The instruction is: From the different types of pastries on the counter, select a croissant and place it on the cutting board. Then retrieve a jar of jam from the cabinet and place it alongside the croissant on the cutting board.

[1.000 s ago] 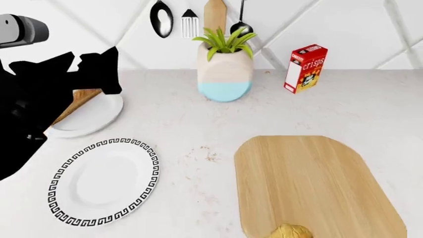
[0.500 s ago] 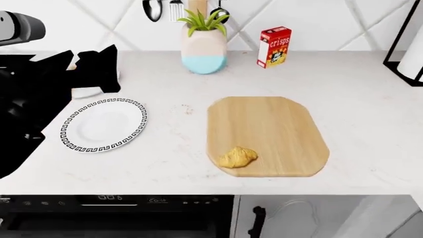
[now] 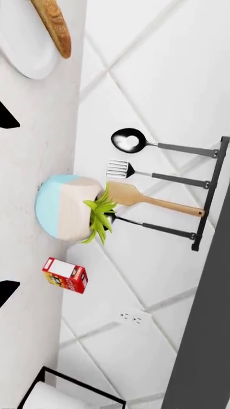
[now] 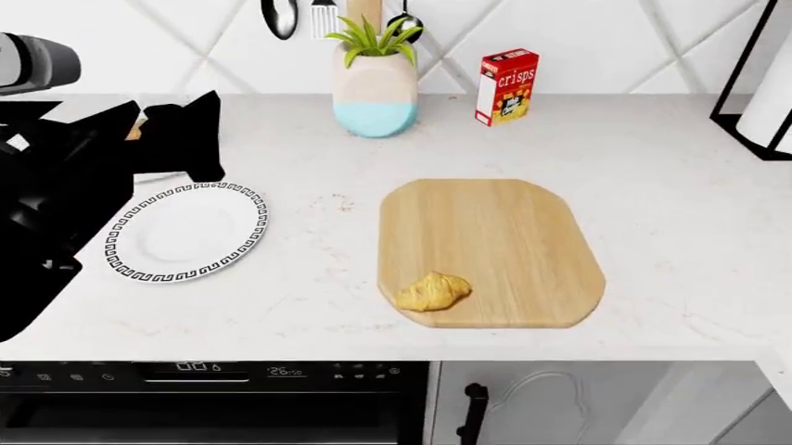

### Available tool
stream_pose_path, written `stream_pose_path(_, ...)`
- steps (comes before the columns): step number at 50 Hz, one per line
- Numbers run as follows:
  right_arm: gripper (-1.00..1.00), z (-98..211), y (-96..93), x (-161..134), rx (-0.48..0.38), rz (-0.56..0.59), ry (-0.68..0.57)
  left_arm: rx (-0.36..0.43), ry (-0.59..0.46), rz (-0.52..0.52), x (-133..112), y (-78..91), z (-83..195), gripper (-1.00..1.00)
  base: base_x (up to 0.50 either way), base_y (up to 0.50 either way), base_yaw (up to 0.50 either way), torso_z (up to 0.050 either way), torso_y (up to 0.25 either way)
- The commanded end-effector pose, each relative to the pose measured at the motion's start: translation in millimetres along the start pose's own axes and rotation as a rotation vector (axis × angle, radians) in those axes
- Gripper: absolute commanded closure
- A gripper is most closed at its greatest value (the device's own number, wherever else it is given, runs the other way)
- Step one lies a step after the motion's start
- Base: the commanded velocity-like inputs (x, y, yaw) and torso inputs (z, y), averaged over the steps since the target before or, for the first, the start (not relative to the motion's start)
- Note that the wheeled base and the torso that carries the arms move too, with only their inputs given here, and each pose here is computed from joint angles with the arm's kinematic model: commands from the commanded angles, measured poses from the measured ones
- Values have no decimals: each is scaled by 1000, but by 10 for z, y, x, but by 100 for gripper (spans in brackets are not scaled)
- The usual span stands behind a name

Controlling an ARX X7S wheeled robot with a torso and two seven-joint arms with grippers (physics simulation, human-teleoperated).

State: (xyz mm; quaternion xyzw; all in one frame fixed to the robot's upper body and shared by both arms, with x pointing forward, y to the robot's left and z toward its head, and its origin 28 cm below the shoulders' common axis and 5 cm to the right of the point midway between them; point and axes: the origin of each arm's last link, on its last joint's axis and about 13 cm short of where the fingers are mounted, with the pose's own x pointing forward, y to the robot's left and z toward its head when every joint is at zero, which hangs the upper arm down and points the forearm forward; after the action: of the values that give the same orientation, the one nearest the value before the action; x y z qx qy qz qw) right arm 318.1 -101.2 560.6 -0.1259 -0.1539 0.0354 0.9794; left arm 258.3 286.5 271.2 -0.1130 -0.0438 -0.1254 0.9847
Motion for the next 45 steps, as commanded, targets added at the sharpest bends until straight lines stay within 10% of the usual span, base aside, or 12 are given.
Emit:
stream_pose_path(1,100,-820,104,62,43,-10,317,-3,11,-9,9,8,-49,-100,0,0,0,0,0)
stream_pose_path(3,100,-894,240,-119,25,19,368,-1,13,-10,5,3,-53,-100,0,0,0,0,0)
stream_pose_path(6,100,-615,424,-454,-57,68,79,0,14,-9,6,4,-57,-100,0,0,0,0,0)
stream_pose_path(45,100,-1979,785,-297,14,296,402,7,50,9,76,35,-151,-100,0,0,0,0,0)
